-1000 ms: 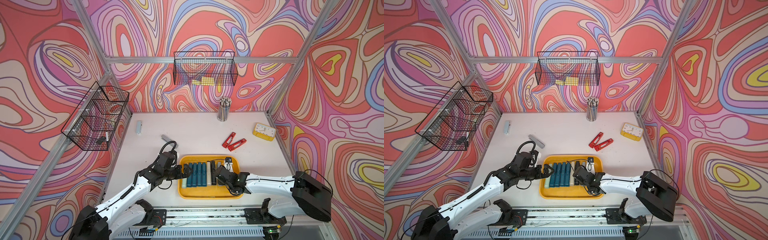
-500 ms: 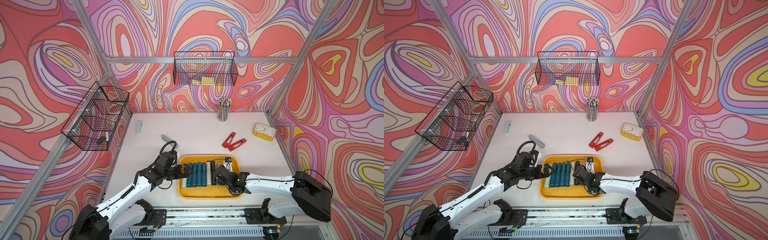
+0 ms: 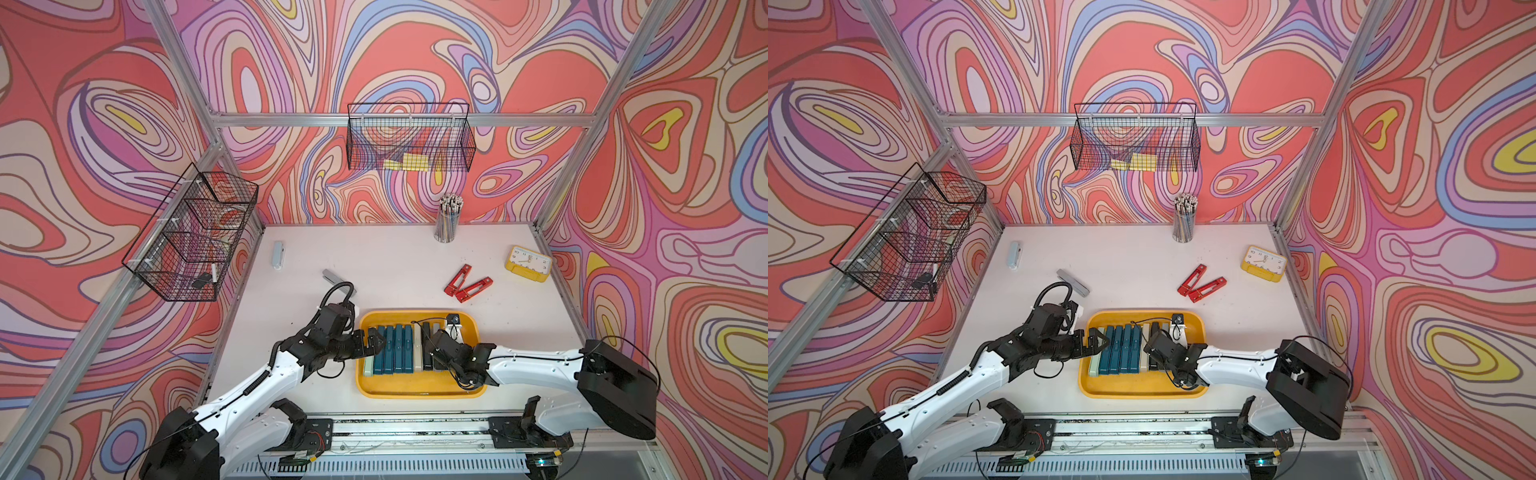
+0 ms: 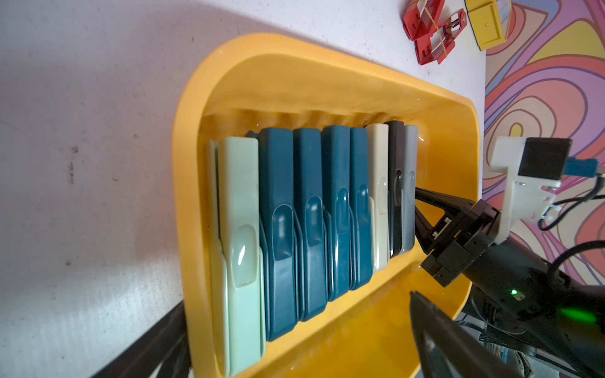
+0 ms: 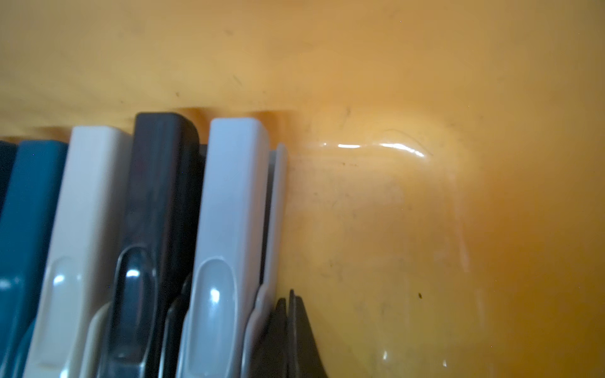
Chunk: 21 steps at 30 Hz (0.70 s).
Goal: Put the pruning pliers into the storage box
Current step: Place the pruning pliers in the storage box.
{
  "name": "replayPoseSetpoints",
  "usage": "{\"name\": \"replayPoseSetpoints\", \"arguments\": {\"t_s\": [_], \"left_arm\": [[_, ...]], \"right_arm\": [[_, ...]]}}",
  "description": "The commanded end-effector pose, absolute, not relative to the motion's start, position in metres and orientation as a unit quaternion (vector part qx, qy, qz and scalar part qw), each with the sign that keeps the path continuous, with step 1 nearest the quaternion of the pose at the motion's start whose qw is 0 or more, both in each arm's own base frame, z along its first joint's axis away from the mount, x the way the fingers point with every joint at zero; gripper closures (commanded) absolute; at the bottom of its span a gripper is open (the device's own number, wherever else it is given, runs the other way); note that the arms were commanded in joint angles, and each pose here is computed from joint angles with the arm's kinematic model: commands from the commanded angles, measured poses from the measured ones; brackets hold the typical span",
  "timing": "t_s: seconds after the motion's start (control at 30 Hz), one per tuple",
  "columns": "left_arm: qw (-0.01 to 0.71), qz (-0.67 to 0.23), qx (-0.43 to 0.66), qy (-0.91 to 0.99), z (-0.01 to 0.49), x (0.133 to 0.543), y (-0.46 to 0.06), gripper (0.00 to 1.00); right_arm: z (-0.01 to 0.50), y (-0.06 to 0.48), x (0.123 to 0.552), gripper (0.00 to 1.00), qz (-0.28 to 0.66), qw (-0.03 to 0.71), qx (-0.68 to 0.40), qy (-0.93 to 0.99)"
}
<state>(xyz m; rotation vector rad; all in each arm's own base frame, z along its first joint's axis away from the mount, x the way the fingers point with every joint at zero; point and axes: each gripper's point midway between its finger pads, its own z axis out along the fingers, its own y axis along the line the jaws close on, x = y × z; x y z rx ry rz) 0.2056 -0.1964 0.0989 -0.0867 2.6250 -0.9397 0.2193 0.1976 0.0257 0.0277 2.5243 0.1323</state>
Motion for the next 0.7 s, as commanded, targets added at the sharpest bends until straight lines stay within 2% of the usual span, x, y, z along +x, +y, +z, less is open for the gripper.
{"name": "replayPoseSetpoints", "arguments": {"t_s": [0.0, 0.67], "left_arm": [[0.177, -0.345, -0.028, 0.921, 0.103, 0.207, -0.203, 0.01], [0.182, -0.335, -0.014, 0.924, 0.106, 0.210, -0.202, 0.01]], "right_arm": [[0.032, 0.206, 0.225, 1.00, 0.061, 0.309, 0.010, 0.949], [0.036, 0.189, 0.220, 1.00, 0.035, 0.310, 0.017, 0.950]]}}
